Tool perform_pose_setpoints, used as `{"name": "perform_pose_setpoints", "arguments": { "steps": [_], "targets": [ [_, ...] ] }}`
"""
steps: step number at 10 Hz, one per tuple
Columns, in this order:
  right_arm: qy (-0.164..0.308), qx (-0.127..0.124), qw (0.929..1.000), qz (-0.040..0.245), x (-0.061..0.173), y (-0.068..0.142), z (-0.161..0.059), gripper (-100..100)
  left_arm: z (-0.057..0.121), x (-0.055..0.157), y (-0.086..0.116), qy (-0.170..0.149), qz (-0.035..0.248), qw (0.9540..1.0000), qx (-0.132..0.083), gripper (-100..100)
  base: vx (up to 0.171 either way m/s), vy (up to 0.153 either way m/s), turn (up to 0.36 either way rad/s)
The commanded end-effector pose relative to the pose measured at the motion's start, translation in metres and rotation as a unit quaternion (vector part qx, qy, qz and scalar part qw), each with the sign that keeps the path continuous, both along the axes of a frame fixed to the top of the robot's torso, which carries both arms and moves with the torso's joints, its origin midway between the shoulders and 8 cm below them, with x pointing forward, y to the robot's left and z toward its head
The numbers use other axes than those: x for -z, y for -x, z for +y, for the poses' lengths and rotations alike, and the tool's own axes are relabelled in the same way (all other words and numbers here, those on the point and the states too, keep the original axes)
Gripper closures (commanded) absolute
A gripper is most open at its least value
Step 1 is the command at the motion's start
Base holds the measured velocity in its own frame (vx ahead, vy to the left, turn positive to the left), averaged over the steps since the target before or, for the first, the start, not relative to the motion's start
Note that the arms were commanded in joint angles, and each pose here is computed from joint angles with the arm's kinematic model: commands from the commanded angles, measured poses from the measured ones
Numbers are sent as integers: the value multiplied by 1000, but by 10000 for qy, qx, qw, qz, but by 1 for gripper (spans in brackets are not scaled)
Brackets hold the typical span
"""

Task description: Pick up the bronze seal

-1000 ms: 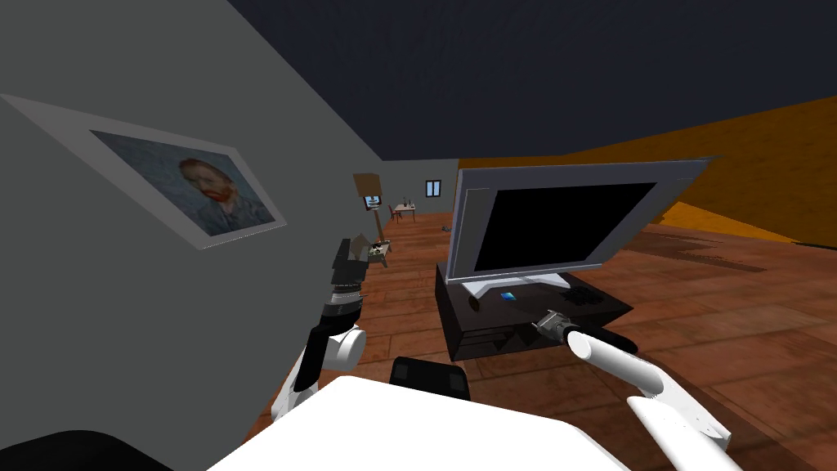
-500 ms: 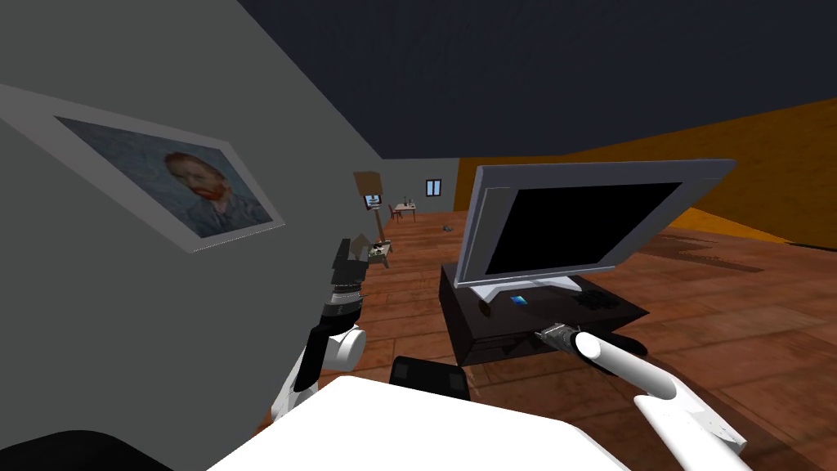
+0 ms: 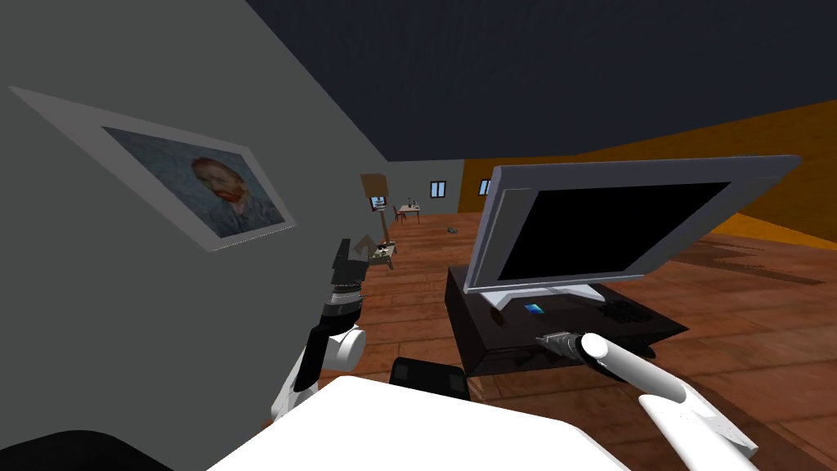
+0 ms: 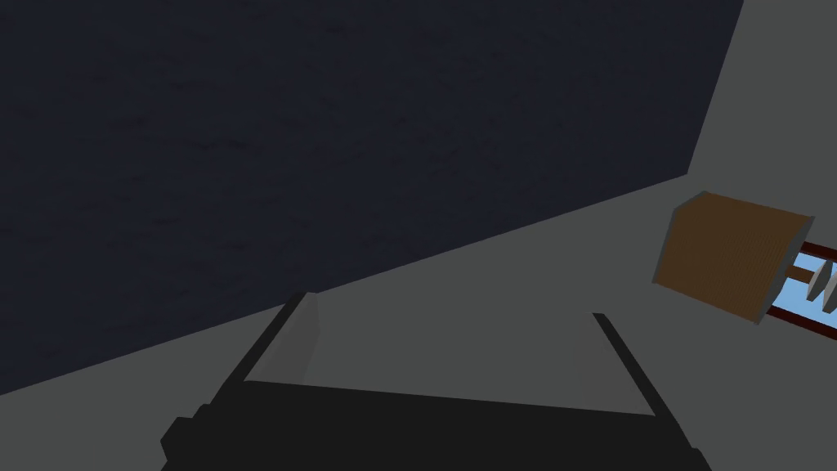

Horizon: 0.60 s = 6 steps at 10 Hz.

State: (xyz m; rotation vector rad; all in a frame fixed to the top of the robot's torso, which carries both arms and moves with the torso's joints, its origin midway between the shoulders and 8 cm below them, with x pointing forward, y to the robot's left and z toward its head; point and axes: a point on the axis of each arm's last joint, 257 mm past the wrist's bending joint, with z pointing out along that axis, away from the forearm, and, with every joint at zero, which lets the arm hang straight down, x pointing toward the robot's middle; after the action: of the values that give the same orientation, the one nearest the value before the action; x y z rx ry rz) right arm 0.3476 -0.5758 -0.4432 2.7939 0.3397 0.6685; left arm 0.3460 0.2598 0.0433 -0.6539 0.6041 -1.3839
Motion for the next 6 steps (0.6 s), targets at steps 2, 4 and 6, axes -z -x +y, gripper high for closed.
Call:
{"name": "perform_pose_setpoints", "arguments": {
  "steps": [2,4,6],
  "targets": [
    [-653,583,9960,169,11,15,3,-100,0,0,0,-1,0,10000,-1,0,246,110,98],
    [-989,883,9907,300,18,25,7,-100,0,0,0,-1,0,10000,-1,0,115,63,43],
    [-1479,1342,9787,479,27,41,13,-100,0,0,0,-1,0,10000,-1,0,155,43,98]
  ]
}}
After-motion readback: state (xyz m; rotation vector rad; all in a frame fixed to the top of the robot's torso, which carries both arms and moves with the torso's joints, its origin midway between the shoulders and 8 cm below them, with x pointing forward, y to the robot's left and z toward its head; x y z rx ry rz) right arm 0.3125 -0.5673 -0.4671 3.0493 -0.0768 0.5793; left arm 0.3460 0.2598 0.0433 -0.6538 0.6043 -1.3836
